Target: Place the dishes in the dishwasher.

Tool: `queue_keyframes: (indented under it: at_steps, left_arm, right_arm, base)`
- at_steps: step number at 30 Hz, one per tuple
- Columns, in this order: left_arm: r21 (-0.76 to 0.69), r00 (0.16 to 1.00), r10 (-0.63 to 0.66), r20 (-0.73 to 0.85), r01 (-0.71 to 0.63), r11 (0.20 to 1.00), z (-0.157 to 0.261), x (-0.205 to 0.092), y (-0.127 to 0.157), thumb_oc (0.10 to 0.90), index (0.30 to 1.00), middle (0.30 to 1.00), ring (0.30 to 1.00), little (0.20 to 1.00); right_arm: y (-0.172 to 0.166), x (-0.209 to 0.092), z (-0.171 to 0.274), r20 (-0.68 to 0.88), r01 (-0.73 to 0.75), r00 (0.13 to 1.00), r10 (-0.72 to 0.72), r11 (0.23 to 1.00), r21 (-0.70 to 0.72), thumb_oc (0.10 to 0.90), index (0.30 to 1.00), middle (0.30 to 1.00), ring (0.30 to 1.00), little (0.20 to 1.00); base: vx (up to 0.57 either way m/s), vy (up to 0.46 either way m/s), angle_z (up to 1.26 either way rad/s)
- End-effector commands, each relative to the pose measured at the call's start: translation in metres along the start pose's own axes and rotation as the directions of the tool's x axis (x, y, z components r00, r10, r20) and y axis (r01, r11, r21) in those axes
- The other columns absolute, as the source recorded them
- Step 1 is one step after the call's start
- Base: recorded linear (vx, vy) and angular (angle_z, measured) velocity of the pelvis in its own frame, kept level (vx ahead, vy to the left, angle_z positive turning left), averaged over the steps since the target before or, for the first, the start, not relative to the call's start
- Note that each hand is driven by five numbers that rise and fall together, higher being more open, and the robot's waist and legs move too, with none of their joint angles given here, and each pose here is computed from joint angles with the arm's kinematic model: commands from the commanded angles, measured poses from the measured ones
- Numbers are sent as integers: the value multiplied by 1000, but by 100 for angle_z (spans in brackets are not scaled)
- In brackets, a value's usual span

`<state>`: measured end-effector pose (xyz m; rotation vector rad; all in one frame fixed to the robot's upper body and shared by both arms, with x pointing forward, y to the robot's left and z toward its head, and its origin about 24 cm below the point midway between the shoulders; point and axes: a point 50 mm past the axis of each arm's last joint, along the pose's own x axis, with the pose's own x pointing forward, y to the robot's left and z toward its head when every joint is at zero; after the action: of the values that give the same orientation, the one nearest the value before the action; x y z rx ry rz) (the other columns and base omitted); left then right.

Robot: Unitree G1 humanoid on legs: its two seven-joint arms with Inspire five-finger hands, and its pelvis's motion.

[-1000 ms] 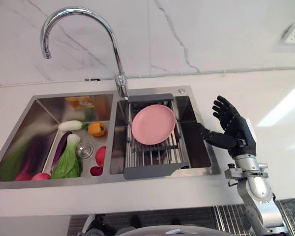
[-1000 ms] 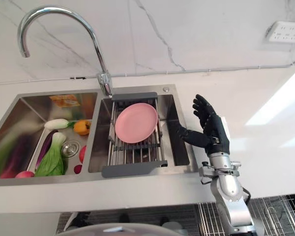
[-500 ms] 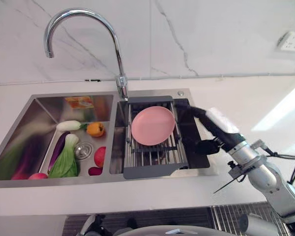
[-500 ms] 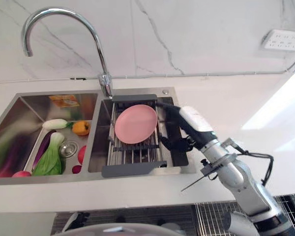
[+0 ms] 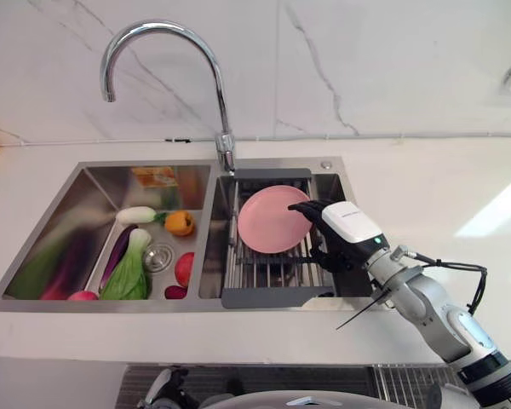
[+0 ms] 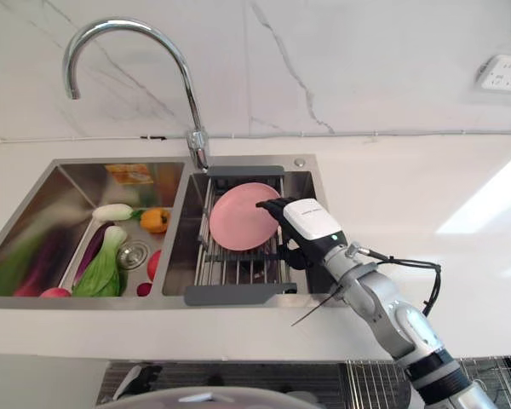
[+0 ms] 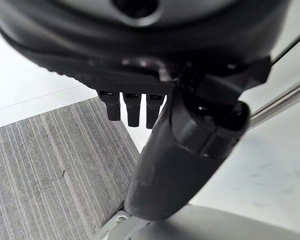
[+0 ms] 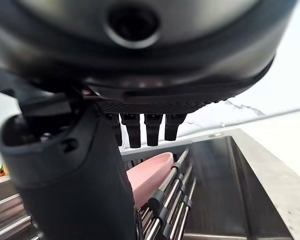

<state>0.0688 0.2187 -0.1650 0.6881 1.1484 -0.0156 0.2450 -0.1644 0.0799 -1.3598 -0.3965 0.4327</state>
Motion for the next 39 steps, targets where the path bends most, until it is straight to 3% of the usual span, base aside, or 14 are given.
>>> queue_keyframes:
  at_steps: [1,9,10,13,18,25,26,31,35,36,39]
  left_arm:
    - [16,994,-12,110,10,1000,39,5,-6,800,900,900,900,900]
    - [21,994,1,109,-3,1000,39,4,-7,800,900,900,900,900]
    - [19,994,5,107,-7,1000,39,4,-7,800,900,900,900,900]
    - [27,994,10,110,-13,1000,40,3,-9,800,900,900,900,900]
    - [35,992,35,122,-39,999,41,3,-10,800,900,900,900,900]
    - [36,990,51,128,-56,998,42,2,-10,800,900,900,900,900]
    - [30,990,65,128,-69,997,42,2,-9,800,900,900,900,900]
    - [33,986,85,146,-91,995,46,3,-6,800,900,900,900,900]
    - [33,986,85,146,-91,995,46,3,-6,800,900,900,900,900]
    - [13,967,135,217,-141,990,64,6,6,800,900,900,900,900]
    - [19,965,135,225,-143,990,67,6,7,800,900,900,900,900]
  right_arm:
    - [-39,22,6,75,211,977,-201,965,-157,800,900,900,900,900]
    - [-30,37,1,62,214,977,-205,931,-296,800,900,900,900,900]
    - [-29,39,1,61,215,977,-206,928,-306,400,300,300,300,300]
    - [-29,37,-6,38,247,967,-251,896,-368,400,300,300,300,300]
    - [-31,23,-16,-27,349,921,-389,855,-383,400,300,300,300,300]
    - [-43,17,-11,-5,468,863,-506,802,-373,400,300,300,300,300]
    - [-51,12,-8,7,543,817,-577,764,-349,400,300,300,300,300]
    - [-68,1,-4,43,634,750,-660,698,-333,400,300,300,300,300]
    - [-68,1,-4,43,634,750,-660,698,-333,400,300,300,300,300]
    - [-94,-15,-12,61,715,659,-750,600,-358,400,300,300,300,300]
    - [-97,-18,-13,56,717,655,-754,596,-363,400,300,300,300,300]
  base:
    - [-2,-2,9]
    - [-1,2,10]
    - [1,4,13]
    - [1,4,12]
    - [-5,6,6]
    - [-1,1,1]
    - [0,0,0]
    - [0,0,0]
    - [-44,-16,0]
    - [-211,-59,6]
    - [-81,-18,45]
